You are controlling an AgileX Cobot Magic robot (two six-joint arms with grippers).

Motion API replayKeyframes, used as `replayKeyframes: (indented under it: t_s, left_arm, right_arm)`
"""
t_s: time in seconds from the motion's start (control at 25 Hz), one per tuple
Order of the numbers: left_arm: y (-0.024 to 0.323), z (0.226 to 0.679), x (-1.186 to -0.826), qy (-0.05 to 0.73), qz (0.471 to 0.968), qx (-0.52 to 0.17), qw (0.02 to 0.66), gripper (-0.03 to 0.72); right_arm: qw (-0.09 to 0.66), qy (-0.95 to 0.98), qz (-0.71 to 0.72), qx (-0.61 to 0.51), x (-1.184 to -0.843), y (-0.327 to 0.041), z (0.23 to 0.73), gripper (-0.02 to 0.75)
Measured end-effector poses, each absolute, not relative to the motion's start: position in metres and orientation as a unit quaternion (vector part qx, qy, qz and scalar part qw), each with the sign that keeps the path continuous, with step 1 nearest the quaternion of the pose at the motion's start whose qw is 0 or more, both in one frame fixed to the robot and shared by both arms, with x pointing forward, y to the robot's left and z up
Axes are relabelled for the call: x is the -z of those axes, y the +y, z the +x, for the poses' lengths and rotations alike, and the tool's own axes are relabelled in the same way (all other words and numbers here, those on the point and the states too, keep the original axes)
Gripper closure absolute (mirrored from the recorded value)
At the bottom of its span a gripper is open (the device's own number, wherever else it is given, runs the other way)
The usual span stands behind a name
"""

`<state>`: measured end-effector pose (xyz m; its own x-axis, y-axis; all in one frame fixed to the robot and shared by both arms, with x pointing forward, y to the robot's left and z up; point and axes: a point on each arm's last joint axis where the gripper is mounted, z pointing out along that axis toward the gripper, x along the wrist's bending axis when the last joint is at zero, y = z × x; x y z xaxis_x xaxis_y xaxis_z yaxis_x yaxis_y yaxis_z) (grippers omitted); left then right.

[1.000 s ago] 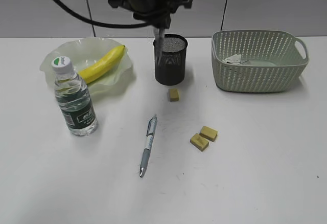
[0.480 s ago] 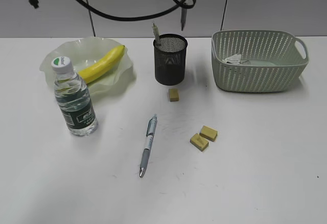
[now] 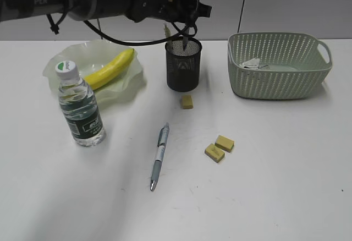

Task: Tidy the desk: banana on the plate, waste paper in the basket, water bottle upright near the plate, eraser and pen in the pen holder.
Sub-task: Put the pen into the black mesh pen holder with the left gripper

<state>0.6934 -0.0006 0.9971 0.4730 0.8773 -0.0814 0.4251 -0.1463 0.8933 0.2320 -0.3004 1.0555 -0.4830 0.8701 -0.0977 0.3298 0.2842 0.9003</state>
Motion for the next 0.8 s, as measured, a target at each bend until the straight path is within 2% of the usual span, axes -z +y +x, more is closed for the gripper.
replayKeyframes:
  t_s: [0.28,0.52,0.64,0.8]
  left_arm:
    - [-0.002,0.698,-0.966,0.460,0.729,-0.232,0.450,0.580]
    - [-0.002,0.698,-0.963,0.464,0.733,-0.230,0.441,0.573]
    - [-0.001,0.698,-0.963,0.466,0.734,-0.229,0.437,0.501]
    - [-0.001,0.697,-0.969,0.465,0.732,-0.231,0.441,0.362]
  right_arm:
    - [0.307,0.740,0.405,-0.440,-1.055,-0.300,0.232,0.173]
    - [0.307,0.740,0.405,-0.440,-1.055,-0.300,0.232,0.173]
    - [0.307,0.740,0.406,-0.440,-1.055,-0.300,0.232,0.173]
    - [0.307,0.740,0.406,-0.440,-1.055,-0.300,0.232,0.173]
